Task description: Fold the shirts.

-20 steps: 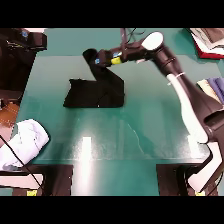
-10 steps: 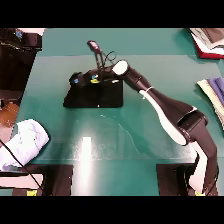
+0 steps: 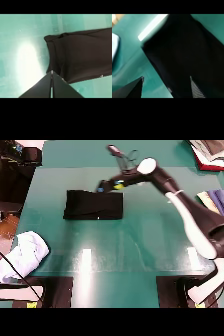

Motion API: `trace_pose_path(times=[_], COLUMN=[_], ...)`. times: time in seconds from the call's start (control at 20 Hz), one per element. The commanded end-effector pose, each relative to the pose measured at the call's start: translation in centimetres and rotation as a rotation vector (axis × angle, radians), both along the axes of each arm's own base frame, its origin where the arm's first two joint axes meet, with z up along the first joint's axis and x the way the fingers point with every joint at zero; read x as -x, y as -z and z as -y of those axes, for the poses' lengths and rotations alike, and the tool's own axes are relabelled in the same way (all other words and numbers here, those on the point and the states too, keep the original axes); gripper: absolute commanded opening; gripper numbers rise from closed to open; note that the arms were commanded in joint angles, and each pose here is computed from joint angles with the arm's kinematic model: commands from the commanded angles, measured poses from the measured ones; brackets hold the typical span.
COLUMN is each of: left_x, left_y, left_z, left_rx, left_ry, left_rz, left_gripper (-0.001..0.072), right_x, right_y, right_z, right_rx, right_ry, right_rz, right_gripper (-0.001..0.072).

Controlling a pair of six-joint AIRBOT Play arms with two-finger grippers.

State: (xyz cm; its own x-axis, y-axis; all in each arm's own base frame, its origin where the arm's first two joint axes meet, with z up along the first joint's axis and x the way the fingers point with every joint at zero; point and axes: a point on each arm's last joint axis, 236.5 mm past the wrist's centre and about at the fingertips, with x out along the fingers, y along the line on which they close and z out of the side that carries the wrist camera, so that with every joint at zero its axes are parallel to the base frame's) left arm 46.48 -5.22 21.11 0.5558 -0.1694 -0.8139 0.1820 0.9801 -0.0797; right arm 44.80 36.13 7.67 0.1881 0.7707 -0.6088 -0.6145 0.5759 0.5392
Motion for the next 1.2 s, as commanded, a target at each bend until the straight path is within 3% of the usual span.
trace_pose_path(times=[0.0, 0.15, 0.35, 1.0, 1.05, 1.1, 1.15], left_x=[0.1, 0.2, 0.5, 0.6, 0.6, 0.7, 0.8], left_y=[0.1, 1.3, 3.0, 3.1, 3.2, 3.2, 3.3], left_z=[0.7, 1.4, 1.7, 1.7, 1.7, 1.7, 1.7], left_rx=[0.029, 0.055, 0.065, 0.064, 0.064, 0.063, 0.062], left_ry=[0.016, 0.029, 0.032, 0.033, 0.033, 0.034, 0.035], left_rz=[-0.006, -0.037, -0.08, -0.085, -0.087, -0.092, -0.097], left_gripper=[0.0024, 0.0024, 0.0024, 0.0024, 0.0024, 0.0024, 0.0024], right_x=[0.6, 0.9, 1.7, -1.0, -1.0, -0.9, -0.9], right_y=[5.4, 9.5, 12.5, 13.4, 13.2, 13.0, 12.6], right_z=[11.9, 16.3, 14.5, -0.2, -1.1, -1.8, -2.4], right_rx=[0.089, -0.012, -0.178, -0.197, -0.198, -0.198, -0.197], right_ry=[0.256, 0.456, 0.466, 0.306, 0.288, 0.274, 0.248], right_rz=[-0.291, -0.483, -0.636, -0.558, -0.548, -0.535, -0.502], right_gripper=[0.0649, 0.0651, 0.0664, 0.0651, 0.0535, 0.0375, 0.0156])
